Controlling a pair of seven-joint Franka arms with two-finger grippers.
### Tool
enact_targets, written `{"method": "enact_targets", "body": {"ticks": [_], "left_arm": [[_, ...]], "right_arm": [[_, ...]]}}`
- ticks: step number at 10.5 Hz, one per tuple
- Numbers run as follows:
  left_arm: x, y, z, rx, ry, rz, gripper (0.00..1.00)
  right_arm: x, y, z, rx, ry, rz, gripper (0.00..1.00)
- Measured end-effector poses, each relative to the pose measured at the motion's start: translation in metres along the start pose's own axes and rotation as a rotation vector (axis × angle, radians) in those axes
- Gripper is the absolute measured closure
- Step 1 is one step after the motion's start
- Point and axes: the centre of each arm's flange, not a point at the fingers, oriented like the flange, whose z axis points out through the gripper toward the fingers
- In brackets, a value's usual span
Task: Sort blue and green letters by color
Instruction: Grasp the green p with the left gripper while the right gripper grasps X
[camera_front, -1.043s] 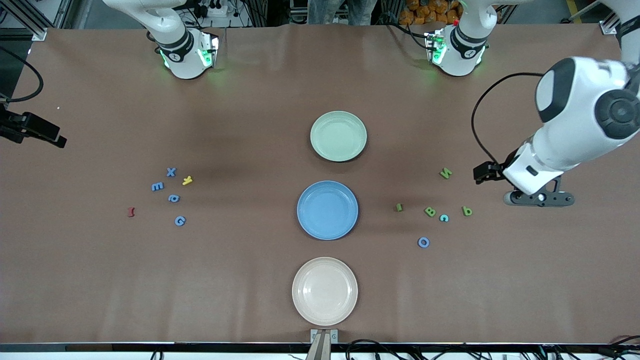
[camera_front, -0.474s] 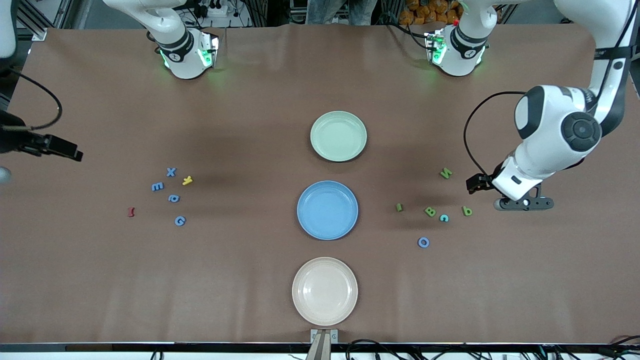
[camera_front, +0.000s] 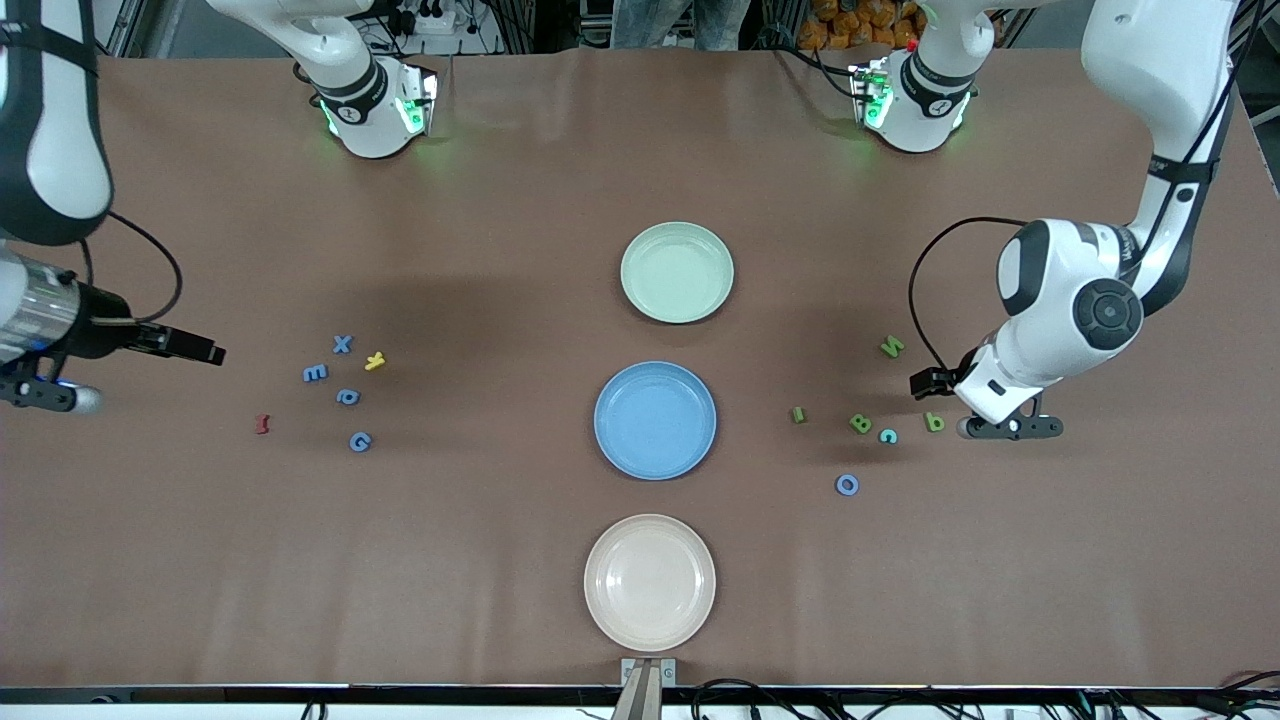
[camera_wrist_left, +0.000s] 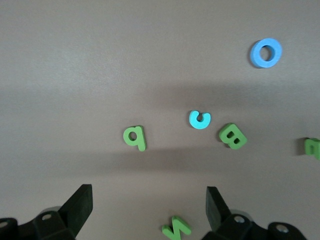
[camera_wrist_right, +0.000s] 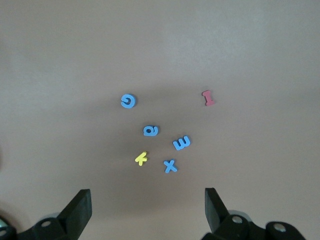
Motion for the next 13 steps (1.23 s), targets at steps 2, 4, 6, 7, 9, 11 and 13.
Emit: {"method": "enact_targets", "body": {"ticks": [2,4,6,7,9,11,13], "left_arm": [[0.003,-0.004,0.016,0.007,0.003,0.003,0.00],[0.007,-0.015,0.028,0.010,0.016,-0.005,0.00],[0.009,-0.020,0.043,0.006,0.018,-0.014,0.00],[0.008,-0.021,0.049,0.005,0.011,-0.015,0.00],[0.008,-0.023,0.058,0.003,0.000,-0.045,0.00],[0.010,-0.023,0.061,0.002,-0.003,-0.054,0.00],[0.010,-0.023,0.062,0.002,-0.004,-0.061,0.00]], "right_arm": [[-0.001,0.007,0.038,-0.002,0.000,0.013,0.00],[-0.007,0.014,0.079,-0.008,-0.003,0.027,0.00],[-0.018,0.017,0.116,-0.015,-0.018,0.031,0.00],[-0.023,0.016,0.133,-0.018,-0.009,0.027,0.00],[-0.034,0.013,0.166,-0.026,0.030,0.018,0.00],[-0.047,0.017,0.190,-0.033,0.018,0.020,0.00],[-0.058,0.021,0.209,-0.039,0.002,0.024,0.00]]}}
